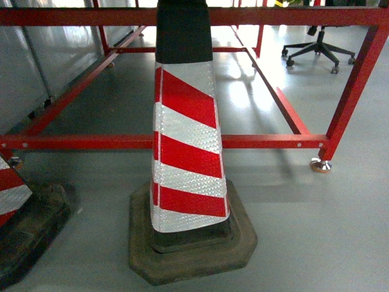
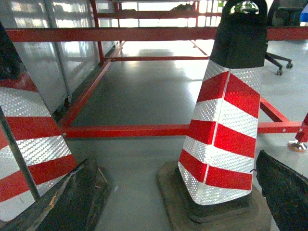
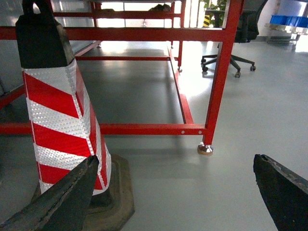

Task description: Pick blue part to blue bin on bottom shelf

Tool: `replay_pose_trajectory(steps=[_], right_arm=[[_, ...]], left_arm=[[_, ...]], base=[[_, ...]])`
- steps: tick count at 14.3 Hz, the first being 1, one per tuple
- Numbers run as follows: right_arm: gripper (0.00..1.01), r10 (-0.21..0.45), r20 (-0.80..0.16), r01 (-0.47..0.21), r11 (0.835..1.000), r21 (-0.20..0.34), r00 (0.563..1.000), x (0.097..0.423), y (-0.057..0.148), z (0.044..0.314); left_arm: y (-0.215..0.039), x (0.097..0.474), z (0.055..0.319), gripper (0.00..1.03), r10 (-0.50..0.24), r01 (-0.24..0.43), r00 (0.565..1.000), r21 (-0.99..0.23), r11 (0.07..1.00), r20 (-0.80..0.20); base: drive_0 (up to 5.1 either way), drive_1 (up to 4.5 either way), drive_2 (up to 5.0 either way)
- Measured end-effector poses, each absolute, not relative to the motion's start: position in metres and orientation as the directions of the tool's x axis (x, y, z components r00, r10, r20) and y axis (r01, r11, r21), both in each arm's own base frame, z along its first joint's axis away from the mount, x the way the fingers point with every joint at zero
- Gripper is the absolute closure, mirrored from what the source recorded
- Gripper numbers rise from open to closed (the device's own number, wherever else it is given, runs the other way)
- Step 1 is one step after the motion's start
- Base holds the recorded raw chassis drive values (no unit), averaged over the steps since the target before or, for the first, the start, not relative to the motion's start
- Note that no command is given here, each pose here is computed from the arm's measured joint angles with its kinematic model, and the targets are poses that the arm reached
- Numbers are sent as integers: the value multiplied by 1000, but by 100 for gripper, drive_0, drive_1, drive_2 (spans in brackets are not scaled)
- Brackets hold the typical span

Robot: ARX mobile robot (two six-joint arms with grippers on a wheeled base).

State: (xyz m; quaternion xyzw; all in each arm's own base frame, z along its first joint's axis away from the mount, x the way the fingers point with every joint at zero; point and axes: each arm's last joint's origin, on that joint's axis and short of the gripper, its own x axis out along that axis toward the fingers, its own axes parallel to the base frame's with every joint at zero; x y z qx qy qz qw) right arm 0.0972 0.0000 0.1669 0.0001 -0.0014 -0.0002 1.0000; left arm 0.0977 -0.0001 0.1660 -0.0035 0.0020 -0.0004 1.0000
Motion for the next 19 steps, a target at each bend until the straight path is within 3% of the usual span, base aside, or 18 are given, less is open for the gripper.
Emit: replay_pose_trajectory(steps=[19], right_arm=[[3,0,4,0,1000,1,1000,97,0,167]], left_arm=[[0,98,166,5,0,0,1000,0,1000,-4]], base=[[0,0,0]])
